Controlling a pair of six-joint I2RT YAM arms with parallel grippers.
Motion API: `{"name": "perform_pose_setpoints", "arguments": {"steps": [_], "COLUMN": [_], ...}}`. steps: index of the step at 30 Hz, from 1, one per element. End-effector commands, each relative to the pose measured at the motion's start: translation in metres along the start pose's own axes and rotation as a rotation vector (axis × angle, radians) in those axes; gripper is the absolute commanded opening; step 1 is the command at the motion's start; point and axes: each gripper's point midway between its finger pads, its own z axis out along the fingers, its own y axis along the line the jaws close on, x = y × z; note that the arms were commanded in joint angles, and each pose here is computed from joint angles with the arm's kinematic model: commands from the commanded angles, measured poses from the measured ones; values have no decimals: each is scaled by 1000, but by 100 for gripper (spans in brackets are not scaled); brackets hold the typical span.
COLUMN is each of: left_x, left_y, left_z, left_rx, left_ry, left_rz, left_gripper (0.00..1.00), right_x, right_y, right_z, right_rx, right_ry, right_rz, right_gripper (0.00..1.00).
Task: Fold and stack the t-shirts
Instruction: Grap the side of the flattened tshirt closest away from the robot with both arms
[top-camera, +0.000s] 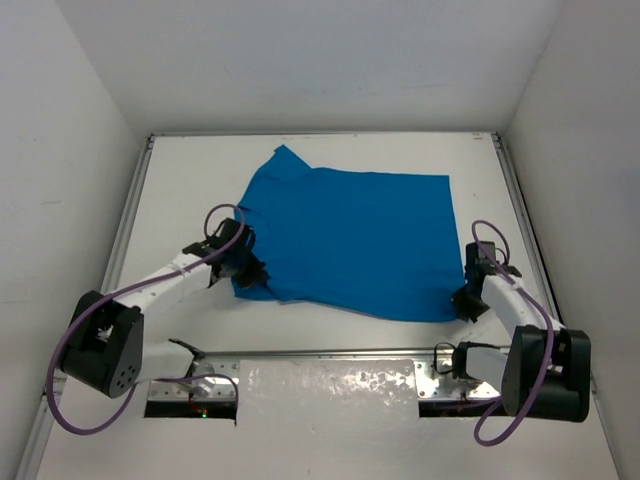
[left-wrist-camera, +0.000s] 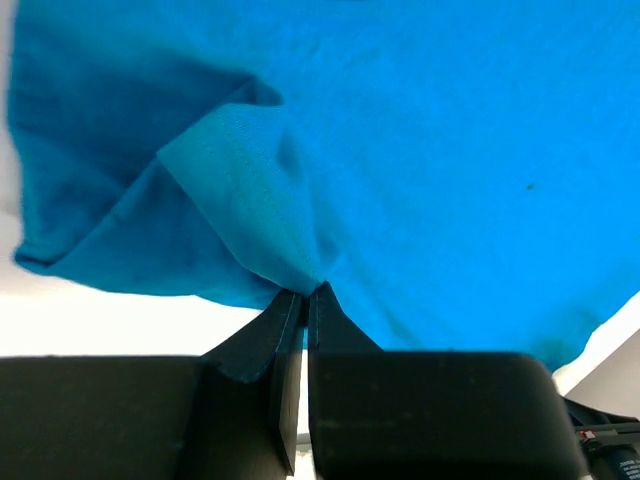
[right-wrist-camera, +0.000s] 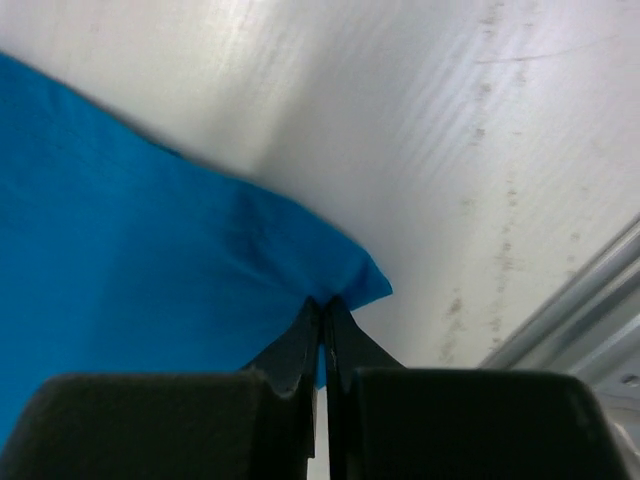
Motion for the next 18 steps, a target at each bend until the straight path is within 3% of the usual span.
{"name": "perform_pose_setpoints", "arguments": {"steps": [1,9,13,18], "left_x": [-4,-32,-48,-56], "left_y": [-11,-19,-20,-26], "left_z": [-14,-35,-27,-24], "left_rx": [38,48,21,24], "left_ry": [-18,-117,-130,-148], "left_rz": [20,0,10,10], "left_gripper": [0,0,0,0], "right_x": [-11,-41,-41,-61], "right_y": [-18,12,21,45], "right_z": [-9,-31,-27,-32], "right_rx": [95,24,36,-17], "right_ry": [-40,-83,-41,-78], "right_rz": [-43,-67,-94,-98], "right_gripper": [0,0,0,0]}}
